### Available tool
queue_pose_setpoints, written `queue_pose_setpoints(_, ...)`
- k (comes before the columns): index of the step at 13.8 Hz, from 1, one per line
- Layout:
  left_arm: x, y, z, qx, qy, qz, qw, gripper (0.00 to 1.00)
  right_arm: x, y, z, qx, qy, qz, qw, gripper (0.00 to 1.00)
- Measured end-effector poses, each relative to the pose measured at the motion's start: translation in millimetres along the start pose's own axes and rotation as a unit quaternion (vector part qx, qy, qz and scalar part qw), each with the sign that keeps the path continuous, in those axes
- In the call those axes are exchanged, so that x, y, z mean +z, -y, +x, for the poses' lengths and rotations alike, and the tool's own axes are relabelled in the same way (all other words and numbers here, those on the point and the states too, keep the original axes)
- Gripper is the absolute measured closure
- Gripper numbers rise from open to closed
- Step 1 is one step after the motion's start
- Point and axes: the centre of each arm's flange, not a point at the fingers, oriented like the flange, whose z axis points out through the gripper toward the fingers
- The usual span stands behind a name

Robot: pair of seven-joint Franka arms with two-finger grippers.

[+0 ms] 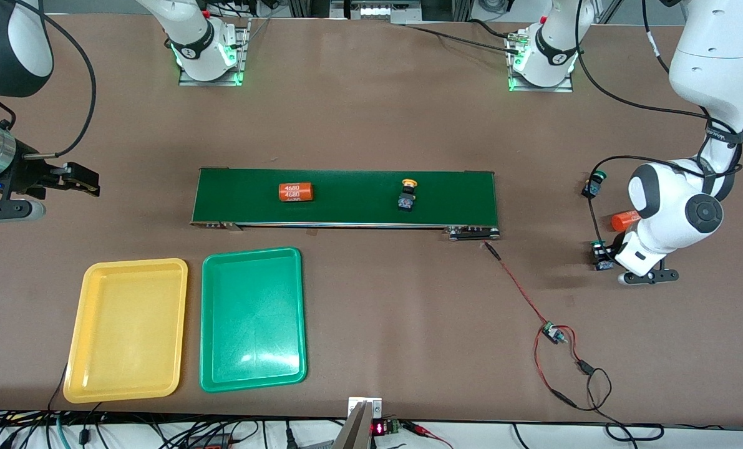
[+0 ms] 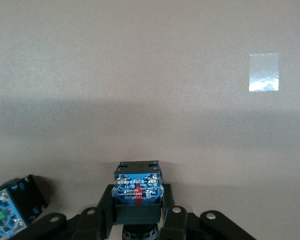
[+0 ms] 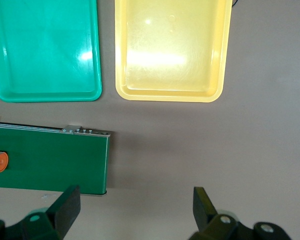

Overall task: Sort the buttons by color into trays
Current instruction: 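Grasp another orange-capped button with the left gripper, then place the button on the belt while the right gripper reaches the belt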

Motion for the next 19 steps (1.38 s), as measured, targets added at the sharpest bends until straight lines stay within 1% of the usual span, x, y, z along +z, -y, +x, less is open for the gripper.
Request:
queue_pose_setpoints(2,-8.8,-0.8,3.2,0.006,-0.004,0.0,1.0,0.6,-1.1,-0.1,-0.9,-0.004,0.001,0.0,1.0,0.0)
queue_pose_setpoints(3,-18.6,-3.1,5.2,0.009,-0.001,0.0,1.0,0.6,-0.6,0.7,-2.1,-0.004,0.005,0.004,1.0,0.0)
queue_pose_setpoints(6,-71.3,-32.3,10.0,0.033,-0.002,-0.002,0.999,0.6,0.9,5.5,-4.0,0.001,0.013,0.04,0.999,0.0)
queue_pose_setpoints(8,-99.2,-63.9,7.7,0.058,-0.002,-0.002,0.998,0.6,4.3,3.3,-8.6,0.003,0.032,0.046,0.998,0.0)
queue_pose_setpoints(10,-108.2,-95.8,-1.8,0.082,0.024,-0.002,0.996,0.6,7.4,-1.3,-13.1,0.007,0.05,0.047,0.998,0.0)
queue_pose_setpoints(12,-106.4,-133.7,-12.8,0.099,0.05,-0.001,0.994,0.6,9.5,-10.1,-16.1,0.014,0.059,0.049,0.997,0.0)
queue_pose_setpoints(14,-103.5,-178.4,-25.1,0.112,0.06,0.001,0.992,0.6,10.4,-13.9,-16.8,0.018,0.061,0.051,0.997,0.0)
queue_pose_setpoints(16,-99.9,-219.6,-40.9,0.109,0.069,-0.008,0.992,0.6,9.8,-13.8,-16.8,0.018,0.06,0.051,0.997,0.0)
queue_pose_setpoints(17,-97.7,-236.3,-48.9,0.107,0.075,-0.015,0.991,0.6,8.7,-14.0,-15.7,0.018,0.054,0.051,0.997,0.0)
queue_pose_setpoints(19,-94.4,-257.7,-60.6,0.11,0.087,-0.02,0.99,0.6,5.2,-15.9,-10.1,0.02,0.03,0.048,0.998,0.0)
